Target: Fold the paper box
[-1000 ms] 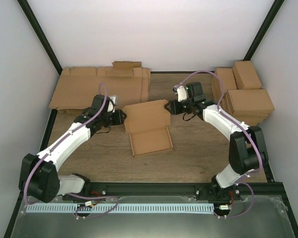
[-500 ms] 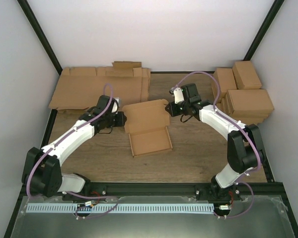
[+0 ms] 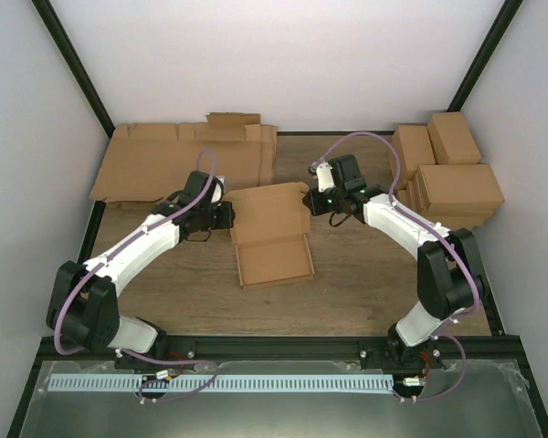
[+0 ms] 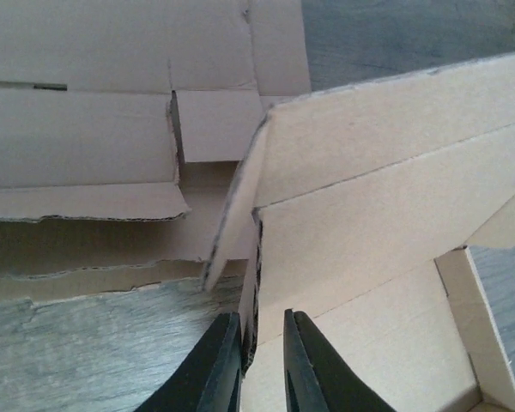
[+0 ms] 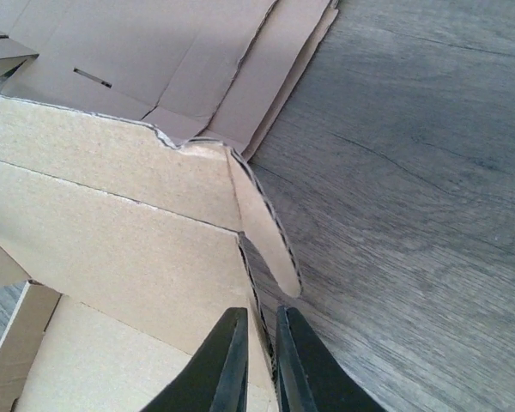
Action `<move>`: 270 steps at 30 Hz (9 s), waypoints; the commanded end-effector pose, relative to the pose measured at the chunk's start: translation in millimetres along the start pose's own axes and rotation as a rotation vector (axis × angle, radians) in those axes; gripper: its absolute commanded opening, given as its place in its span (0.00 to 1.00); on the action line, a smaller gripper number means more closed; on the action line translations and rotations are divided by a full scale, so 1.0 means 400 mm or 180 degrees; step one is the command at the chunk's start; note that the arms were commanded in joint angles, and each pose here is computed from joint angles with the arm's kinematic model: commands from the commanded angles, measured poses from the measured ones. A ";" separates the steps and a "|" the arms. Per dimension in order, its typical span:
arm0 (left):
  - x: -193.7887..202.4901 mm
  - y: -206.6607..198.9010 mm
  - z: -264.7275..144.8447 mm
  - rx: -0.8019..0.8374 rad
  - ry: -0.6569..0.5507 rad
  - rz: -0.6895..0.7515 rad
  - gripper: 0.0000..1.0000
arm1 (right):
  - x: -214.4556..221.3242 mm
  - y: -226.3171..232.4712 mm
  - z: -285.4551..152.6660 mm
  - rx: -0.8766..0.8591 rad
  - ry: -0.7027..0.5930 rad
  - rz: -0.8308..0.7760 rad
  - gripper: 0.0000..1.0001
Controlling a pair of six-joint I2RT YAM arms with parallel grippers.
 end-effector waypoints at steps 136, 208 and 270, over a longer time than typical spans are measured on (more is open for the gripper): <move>0.278 -0.336 -0.101 -0.0268 0.0180 0.3000 0.04 | 0.349 0.210 -0.182 0.0027 -0.0338 0.0903 0.76; 0.160 -0.154 -0.087 0.0236 -0.0555 0.0590 0.52 | 0.138 -0.022 -0.153 0.0403 -0.1179 -0.0336 0.33; 0.242 -0.122 0.061 0.0272 -0.0563 -0.0471 0.07 | 0.355 0.100 -0.077 0.0610 -0.1042 0.0838 0.01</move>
Point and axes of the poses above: each gripper's point midway between its finger pads, its own z axis out along the fingers, its own y axis along the line the jaws close on, x = y × z, the point moved 7 cm from there along -z, back along the fingers, and after that the axes turned 14 degrees about -z, right-handed, at the moved point
